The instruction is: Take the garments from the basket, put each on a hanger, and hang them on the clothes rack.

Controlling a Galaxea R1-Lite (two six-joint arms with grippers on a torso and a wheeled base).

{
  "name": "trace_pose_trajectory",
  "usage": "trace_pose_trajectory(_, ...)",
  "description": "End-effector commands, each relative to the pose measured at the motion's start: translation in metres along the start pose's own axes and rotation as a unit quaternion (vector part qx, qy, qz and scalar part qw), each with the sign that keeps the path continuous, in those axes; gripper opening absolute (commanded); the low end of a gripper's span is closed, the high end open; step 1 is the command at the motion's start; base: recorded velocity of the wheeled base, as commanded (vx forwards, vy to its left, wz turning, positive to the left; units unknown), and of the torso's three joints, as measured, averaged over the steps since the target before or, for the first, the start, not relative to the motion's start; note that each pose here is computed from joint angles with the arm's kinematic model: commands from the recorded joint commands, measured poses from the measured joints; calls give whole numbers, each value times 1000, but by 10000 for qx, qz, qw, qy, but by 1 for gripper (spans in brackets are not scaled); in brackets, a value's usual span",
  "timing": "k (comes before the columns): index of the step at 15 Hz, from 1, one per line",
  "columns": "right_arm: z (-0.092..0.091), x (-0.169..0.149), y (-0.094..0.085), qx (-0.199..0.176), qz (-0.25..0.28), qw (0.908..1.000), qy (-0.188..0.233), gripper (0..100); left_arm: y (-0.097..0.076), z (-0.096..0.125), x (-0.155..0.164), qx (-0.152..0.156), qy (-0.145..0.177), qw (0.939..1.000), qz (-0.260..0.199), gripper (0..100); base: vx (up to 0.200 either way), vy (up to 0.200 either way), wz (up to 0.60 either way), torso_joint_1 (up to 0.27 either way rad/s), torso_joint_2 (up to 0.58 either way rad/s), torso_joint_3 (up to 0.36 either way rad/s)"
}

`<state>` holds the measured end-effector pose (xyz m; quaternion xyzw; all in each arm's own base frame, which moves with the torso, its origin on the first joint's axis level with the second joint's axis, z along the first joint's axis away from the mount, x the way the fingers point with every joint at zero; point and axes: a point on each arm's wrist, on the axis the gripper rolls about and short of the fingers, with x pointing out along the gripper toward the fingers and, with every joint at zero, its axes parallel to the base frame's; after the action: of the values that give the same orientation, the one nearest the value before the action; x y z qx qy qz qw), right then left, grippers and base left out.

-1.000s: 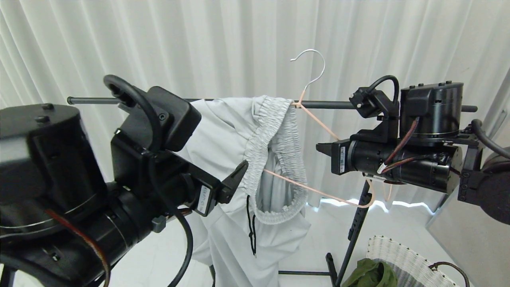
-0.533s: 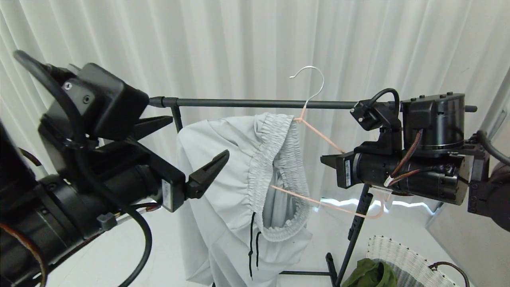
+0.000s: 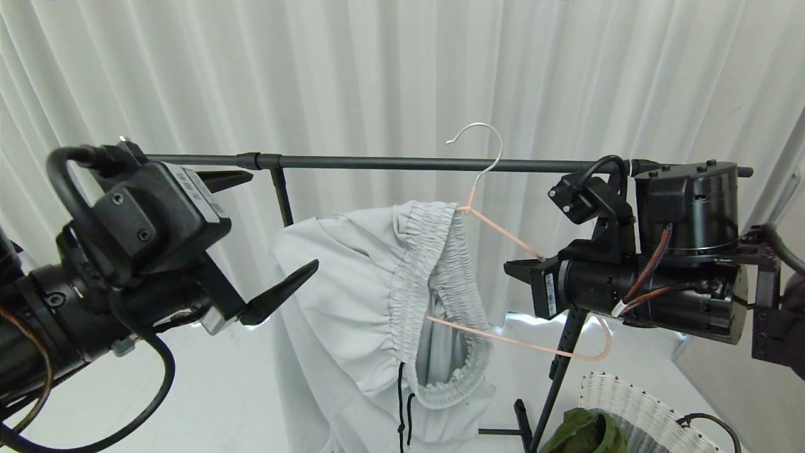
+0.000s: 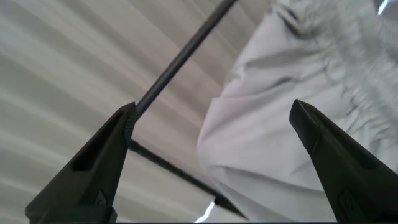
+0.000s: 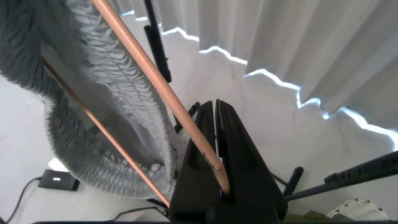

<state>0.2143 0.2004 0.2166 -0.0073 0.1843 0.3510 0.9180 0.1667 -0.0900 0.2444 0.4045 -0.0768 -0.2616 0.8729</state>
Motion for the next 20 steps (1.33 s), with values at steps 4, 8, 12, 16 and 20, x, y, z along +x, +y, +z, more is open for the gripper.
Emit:
trace_pose_trajectory(4,-2,-8,14,-169,193,9997,-29,0,-16,1,14,239,-13,9989,-415,100,0,0,0,0,0,0)
trace_pose_trajectory(8,0,-12,18,-308,144,9994,-107,0,-18,7,31,263,56,9986,-447,100,0,0,0,0,0,0)
trace_pose_trajectory(12,2,-16,23,-518,228,9982,-180,0,-18,7,47,264,141,9984,-476,100,0,0,0,0,0,0)
trace_pose_trajectory(16,3,-19,30,-799,343,9959,-232,0,-13,7,66,254,288,9987,-342,100,0,0,0,0,0,0)
trace_pose_trajectory(20,3,-19,33,-848,409,9953,-237,0,-12,7,71,252,294,9987,-337,100,0,0,0,0,0,0)
